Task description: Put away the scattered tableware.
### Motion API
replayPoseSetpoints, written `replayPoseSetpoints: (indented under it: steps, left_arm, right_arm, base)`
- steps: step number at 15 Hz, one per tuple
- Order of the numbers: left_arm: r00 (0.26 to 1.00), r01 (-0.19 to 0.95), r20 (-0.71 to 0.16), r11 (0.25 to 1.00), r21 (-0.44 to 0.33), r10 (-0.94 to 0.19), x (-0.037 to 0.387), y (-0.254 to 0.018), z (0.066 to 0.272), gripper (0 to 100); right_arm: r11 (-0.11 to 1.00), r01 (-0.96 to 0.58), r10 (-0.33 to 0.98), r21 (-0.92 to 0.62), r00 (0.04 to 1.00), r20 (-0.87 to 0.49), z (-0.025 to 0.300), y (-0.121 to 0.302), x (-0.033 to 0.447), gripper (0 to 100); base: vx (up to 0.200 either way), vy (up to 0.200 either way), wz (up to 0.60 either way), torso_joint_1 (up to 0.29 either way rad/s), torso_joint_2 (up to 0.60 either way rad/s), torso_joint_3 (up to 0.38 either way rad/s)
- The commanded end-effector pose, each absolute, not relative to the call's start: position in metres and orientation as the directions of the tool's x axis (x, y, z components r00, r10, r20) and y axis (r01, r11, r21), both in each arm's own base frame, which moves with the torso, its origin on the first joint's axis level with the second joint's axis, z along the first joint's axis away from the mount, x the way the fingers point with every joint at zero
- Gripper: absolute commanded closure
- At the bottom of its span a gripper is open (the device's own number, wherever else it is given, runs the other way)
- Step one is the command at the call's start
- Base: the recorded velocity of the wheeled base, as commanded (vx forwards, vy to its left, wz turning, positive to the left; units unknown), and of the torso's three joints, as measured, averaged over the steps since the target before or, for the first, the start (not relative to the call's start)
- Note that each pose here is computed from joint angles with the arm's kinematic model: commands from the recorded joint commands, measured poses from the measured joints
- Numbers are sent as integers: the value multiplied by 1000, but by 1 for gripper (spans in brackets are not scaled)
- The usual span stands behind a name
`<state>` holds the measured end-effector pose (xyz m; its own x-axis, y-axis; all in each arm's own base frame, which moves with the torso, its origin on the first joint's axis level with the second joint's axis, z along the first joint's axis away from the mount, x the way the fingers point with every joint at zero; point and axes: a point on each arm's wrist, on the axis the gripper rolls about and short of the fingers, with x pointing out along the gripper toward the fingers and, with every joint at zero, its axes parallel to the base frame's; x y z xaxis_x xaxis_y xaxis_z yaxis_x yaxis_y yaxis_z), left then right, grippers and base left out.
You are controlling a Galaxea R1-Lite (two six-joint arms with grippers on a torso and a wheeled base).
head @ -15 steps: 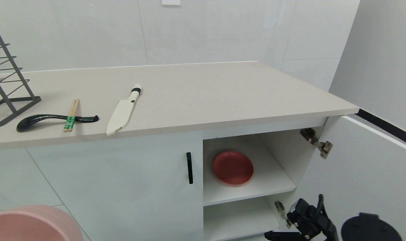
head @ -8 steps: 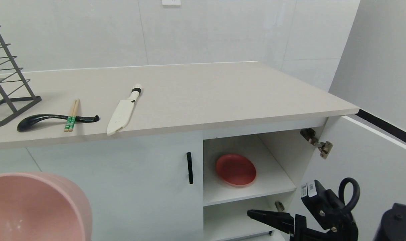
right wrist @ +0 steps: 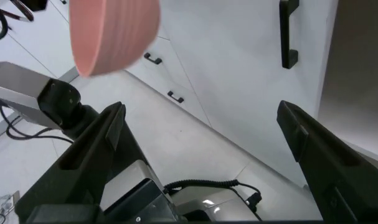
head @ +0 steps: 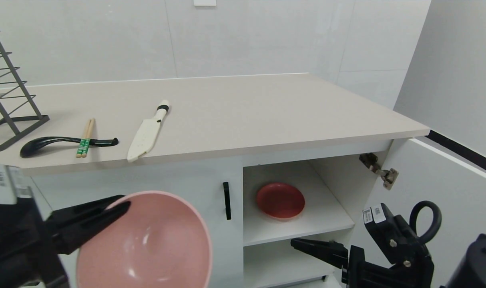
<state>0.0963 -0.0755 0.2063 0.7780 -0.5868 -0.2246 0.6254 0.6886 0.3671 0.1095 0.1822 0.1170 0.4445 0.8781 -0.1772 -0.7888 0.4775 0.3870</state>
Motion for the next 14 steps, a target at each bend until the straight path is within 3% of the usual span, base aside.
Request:
replayPoseSetpoints:
  steps: [1,5,9,14]
  left_arm:
    - [724,690,-375,604,399,-579,106,-137,181,100]
    - [804,589,-422,657,470,-419,110,-172,162,100]
    - [823,564,-401,654,504,-401,115,-212,166,100]
    - [815,578,-396,640,507,-422,121,-239,161,100]
  right_arm:
    - [473,-791,880,388,445,-164,120,180,108,0]
    - [493,-777,870,391,455,-191,115,173,107,0]
    - [671,-645,742,367,593,-314,98,166,128,0]
    - [739,-552,670,386,660,-339,95,159,136,0]
  base:
    - [0,0,0,0,0,0]
    - [0,0,0,0,0,0]
    - [0,0,0,0,0,0]
    - [0,0,0,0,0,0]
